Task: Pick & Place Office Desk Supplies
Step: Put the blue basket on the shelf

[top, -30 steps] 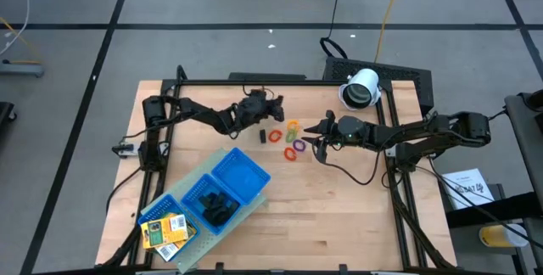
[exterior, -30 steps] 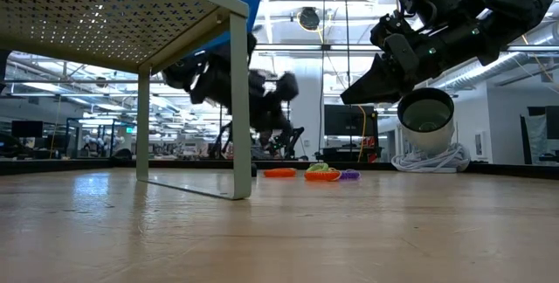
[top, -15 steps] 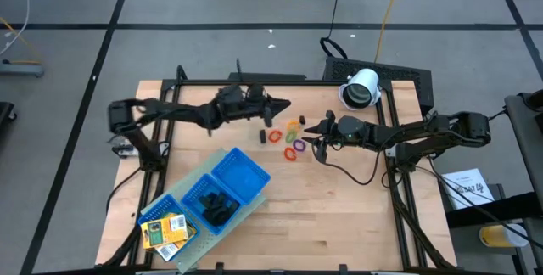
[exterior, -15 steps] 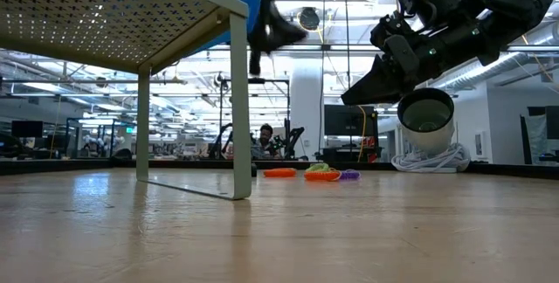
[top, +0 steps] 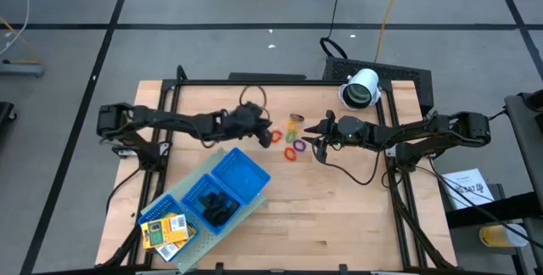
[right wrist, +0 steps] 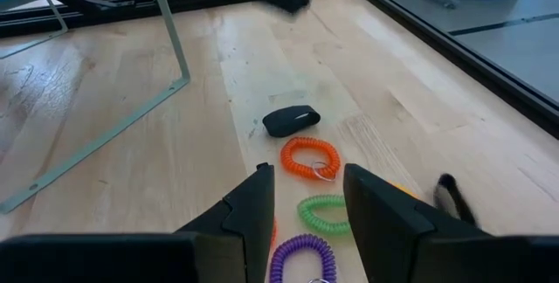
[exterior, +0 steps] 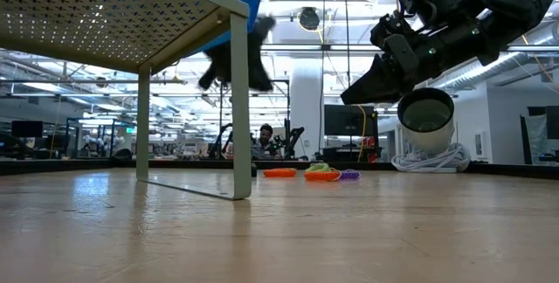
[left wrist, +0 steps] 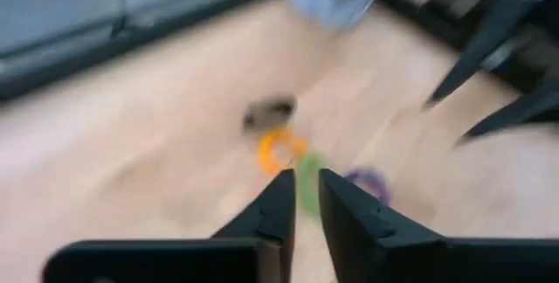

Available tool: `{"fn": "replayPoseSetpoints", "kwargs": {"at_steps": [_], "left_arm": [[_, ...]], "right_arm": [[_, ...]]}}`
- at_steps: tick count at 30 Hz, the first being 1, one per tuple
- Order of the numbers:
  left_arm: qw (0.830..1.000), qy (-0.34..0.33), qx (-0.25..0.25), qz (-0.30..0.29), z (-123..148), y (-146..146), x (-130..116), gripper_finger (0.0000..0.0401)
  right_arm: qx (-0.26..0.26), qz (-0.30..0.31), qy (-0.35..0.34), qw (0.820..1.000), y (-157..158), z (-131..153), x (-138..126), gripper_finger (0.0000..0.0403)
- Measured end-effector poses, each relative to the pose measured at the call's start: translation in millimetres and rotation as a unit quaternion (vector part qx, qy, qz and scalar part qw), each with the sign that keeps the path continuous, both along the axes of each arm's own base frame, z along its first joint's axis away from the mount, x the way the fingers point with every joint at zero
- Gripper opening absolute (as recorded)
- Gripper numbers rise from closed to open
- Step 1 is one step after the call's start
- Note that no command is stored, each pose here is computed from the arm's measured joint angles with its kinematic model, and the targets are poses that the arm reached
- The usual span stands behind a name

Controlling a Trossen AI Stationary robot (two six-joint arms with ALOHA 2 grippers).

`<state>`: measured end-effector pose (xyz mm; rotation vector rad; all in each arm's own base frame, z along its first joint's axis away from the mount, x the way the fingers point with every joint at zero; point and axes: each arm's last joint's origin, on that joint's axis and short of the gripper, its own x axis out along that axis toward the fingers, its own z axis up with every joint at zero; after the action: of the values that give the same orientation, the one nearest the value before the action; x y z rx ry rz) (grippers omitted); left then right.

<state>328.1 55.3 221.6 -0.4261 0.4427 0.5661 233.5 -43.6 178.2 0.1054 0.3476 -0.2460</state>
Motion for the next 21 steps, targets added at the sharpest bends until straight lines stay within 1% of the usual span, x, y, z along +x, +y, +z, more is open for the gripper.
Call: {"fn": "replayPoseSetpoints", "kwargs": {"at_steps": [4,9,13,16,17,18,21], "left_arm": [[0.996,0.060,-0.059,0.028,-28.7,-2.0,1.0,0.0109],[0.986,0.098,-0.115,0.066,-60.2,-2.9,5.2,0.0187],[0.982,0.124,-0.124,0.073,-81.3,-3.8,9.3,0.0232],[0.975,0.145,-0.136,0.095,-96.4,-3.1,9.6,0.0252],[0.975,0.140,-0.136,0.106,-97.7,-2.4,10.7,0.0256],[0.974,0.138,-0.135,0.120,-100.2,-1.8,11.5,0.0260],[0.971,0.148,-0.104,0.157,-114.2,0.0,11.4,0.0263]], "right_arm": [[0.000,0.000,0.000,1.000,0.0,0.0,0.0,0.0128],[0.000,0.000,0.000,1.000,-0.1,0.0,0.0,0.0128],[0.000,0.000,0.000,1.000,-0.1,0.0,0.0,0.0128],[0.000,0.000,0.000,1.000,-0.1,0.0,0.0,0.0128],[0.000,0.000,0.000,1.000,-0.1,-0.1,0.0,0.0128],[0.000,0.000,0.000,1.000,-0.1,0.0,0.0,0.0128],[0.000,0.000,0.000,1.000,-0.1,0.0,0.0,0.0128]]}}
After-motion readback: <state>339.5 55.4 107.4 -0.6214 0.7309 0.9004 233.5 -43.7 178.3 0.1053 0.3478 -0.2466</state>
